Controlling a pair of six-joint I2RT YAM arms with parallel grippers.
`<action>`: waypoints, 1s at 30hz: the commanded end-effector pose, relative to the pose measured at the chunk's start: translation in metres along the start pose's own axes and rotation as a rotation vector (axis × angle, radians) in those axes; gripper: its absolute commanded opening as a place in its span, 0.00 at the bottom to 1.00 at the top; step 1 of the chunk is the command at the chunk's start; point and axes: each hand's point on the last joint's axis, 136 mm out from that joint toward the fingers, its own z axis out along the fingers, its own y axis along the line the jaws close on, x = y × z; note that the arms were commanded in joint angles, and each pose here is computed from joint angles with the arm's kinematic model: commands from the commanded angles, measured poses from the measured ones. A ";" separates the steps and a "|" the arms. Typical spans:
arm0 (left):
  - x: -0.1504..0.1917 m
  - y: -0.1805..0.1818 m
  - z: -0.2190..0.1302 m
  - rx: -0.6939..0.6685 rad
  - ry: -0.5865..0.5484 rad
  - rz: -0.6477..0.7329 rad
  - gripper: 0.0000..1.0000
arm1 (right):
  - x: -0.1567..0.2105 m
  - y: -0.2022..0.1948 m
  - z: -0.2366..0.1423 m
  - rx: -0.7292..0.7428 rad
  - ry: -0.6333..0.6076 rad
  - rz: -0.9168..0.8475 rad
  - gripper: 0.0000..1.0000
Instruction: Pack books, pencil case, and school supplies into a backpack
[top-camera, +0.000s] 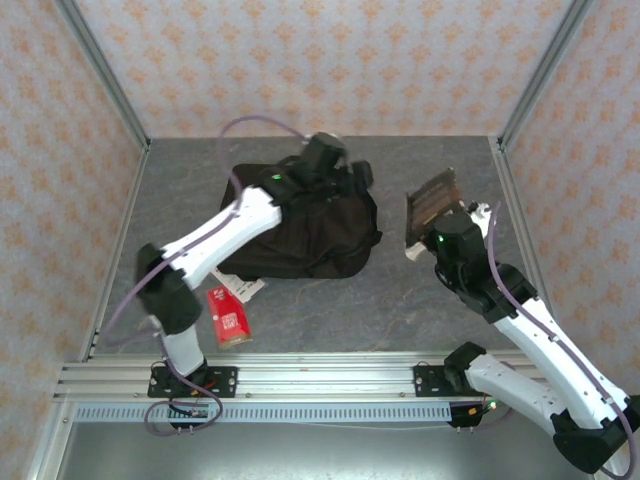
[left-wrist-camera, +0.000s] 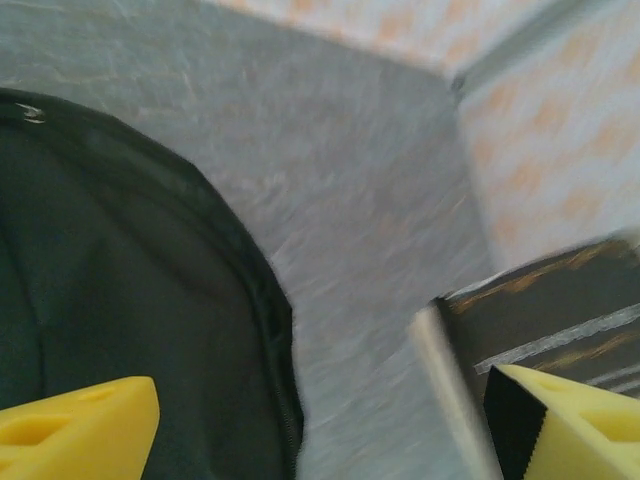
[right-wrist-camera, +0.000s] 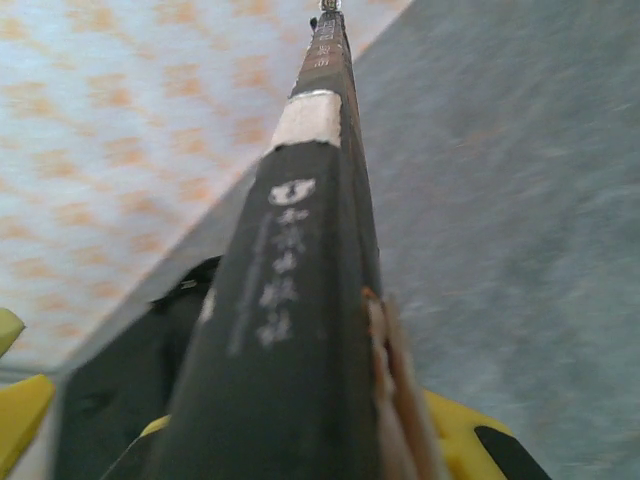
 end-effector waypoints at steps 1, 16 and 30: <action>0.076 0.027 0.021 -0.217 0.308 0.405 0.88 | -0.029 -0.033 -0.018 0.130 -0.129 -0.088 0.00; 0.096 0.048 0.056 -0.559 0.338 0.792 0.87 | -0.026 -0.049 -0.025 0.096 -0.125 -0.104 0.00; 0.078 0.040 0.034 -0.537 0.289 0.783 0.67 | -0.016 -0.043 -0.018 0.062 -0.088 -0.112 0.00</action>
